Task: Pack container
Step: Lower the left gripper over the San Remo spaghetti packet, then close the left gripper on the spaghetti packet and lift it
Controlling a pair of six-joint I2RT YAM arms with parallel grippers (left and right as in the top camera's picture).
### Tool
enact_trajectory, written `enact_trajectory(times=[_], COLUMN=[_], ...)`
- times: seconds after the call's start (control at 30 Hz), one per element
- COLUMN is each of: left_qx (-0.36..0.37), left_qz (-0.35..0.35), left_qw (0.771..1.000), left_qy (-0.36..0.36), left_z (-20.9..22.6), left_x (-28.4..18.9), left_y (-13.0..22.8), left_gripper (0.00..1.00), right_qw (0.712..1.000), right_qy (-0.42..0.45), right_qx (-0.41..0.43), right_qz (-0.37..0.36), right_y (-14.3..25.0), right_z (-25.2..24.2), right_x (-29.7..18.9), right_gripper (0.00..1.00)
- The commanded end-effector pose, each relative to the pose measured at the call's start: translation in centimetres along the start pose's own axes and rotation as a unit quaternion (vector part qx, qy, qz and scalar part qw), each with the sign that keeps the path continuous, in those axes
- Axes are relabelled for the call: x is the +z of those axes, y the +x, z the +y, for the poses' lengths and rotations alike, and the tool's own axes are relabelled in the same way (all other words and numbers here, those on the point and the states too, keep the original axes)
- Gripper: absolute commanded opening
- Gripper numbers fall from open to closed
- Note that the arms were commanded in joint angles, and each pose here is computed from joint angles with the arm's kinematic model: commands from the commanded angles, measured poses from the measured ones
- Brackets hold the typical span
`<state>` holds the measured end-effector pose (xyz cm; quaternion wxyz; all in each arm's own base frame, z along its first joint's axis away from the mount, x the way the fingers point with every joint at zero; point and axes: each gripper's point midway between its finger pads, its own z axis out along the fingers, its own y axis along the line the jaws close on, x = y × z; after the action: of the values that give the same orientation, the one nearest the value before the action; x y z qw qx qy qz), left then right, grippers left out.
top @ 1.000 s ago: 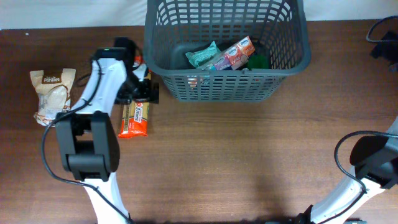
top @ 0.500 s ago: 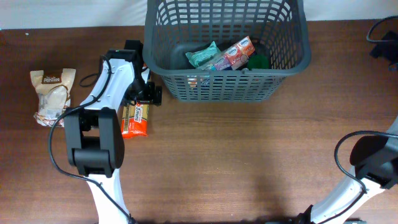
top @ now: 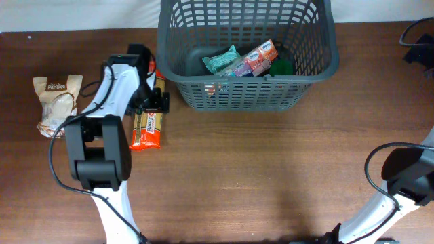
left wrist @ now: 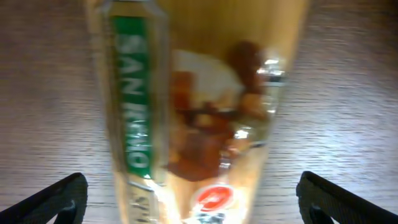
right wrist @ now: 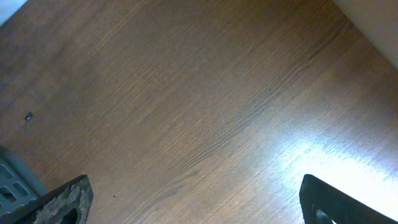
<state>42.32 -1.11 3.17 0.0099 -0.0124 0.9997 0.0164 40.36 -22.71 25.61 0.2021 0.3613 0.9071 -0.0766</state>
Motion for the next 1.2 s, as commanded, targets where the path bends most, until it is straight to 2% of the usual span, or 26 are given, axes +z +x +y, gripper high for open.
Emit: enact_trajectory(times=[0.0,0.23,0.6,0.83,0.9,1.0,1.03,1.17], left_qx=[0.006,0.005,0.006,0.006,0.006,0.006,0.006,0.006], left_qz=[0.005,0.001,0.045,0.043,0.042,0.042,0.042,0.043], left_qw=[1.000,1.000,0.999,0.999,0.999,0.999,0.999,0.999], left_qy=[0.007,0.006,0.005,0.006,0.007,0.007,0.007,0.007], left_z=[0.5,0.5,0.3,0.3,0.3,0.3,0.3,0.3], left_x=[0.5,0.9,4.3,4.4,4.4,4.4,4.4,4.4], left_y=[0.1,-0.2,0.8,0.6,0.6,0.6,0.6,0.7], left_gripper=[0.99,0.99,0.99,0.98,0.68,0.17,0.04,0.02], right_qw=[1.000,1.000,1.000,1.000,1.000,1.000,1.000,1.000], right_qy=[-0.003,-0.003,-0.003,-0.003,-0.003,-0.003,-0.003,-0.003], right_qx=[0.004,0.004,0.004,0.004,0.004,0.004,0.004,0.004], right_qz=[-0.006,-0.006,-0.006,-0.006,-0.006,-0.006,-0.006,-0.006], right_y=[0.0,0.0,0.0,0.0,0.0,0.0,0.0,0.0], right_z=[0.2,0.2,0.2,0.2,0.2,0.2,0.2,0.2], right_x=[-0.5,-0.5,-0.5,-0.5,-0.5,-0.5,-0.5,-0.5], right_gripper=[0.99,0.99,0.99,0.99,0.99,0.99,0.99,0.99])
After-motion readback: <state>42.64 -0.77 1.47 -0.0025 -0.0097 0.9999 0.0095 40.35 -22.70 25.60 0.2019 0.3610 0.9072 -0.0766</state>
